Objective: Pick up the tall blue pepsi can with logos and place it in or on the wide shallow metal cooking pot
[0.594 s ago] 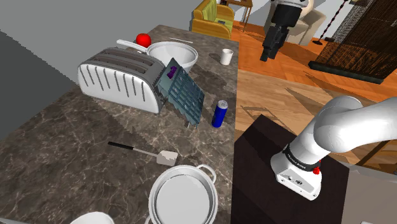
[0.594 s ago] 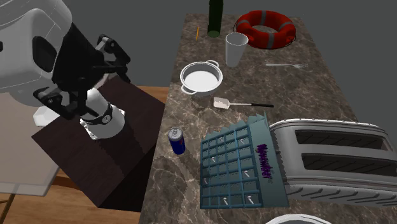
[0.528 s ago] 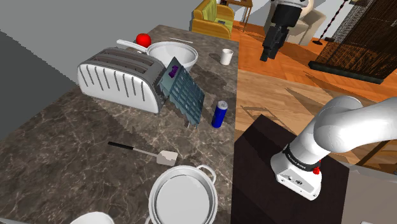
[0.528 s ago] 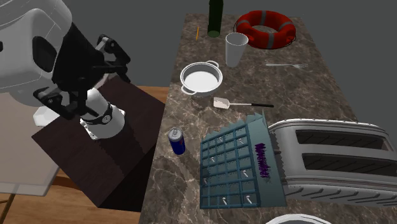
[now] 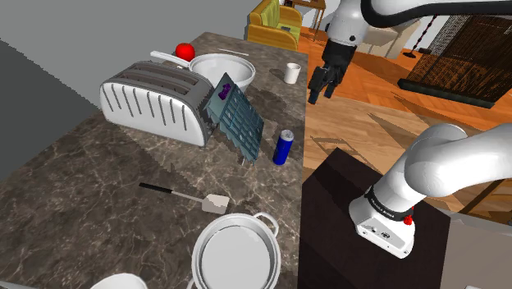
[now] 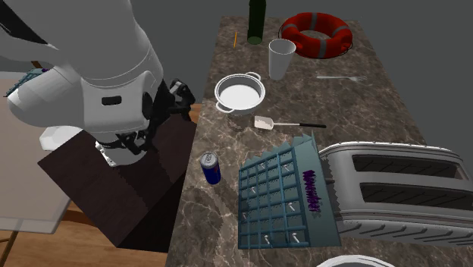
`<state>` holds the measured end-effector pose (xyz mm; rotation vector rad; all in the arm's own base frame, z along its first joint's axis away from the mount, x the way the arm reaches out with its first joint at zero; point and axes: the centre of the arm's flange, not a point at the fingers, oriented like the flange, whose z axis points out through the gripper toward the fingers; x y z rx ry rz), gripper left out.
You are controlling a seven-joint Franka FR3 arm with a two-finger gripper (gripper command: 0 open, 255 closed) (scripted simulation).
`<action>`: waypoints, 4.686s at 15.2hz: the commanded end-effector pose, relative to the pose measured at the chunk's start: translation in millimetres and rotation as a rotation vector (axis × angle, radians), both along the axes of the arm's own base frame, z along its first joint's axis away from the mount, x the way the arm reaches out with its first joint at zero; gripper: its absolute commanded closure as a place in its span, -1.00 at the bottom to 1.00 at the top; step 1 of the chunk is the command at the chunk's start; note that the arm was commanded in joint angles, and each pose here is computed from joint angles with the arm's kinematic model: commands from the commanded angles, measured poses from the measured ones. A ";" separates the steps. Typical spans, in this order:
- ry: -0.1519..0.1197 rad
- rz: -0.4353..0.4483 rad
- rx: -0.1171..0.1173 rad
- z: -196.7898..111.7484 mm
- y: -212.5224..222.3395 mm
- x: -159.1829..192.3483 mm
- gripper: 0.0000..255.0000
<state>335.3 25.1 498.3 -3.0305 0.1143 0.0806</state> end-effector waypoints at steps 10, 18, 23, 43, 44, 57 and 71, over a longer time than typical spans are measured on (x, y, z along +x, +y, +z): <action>-0.051 -0.145 -0.119 -130.0 58.2 39.2 -1.00; -0.055 -0.157 -0.128 -177.3 61.3 43.8 -1.00; -0.055 -0.157 -0.128 -180.4 61.2 43.8 -1.00; -0.055 -0.157 -0.128 -148.7 61.2 43.8 1.00; -0.055 -0.157 -0.128 -143.4 61.2 43.8 1.00; -0.055 -0.157 -0.128 -74.8 61.2 43.8 1.00; -0.055 -0.157 -0.128 -47.2 196.2 -7.5 1.00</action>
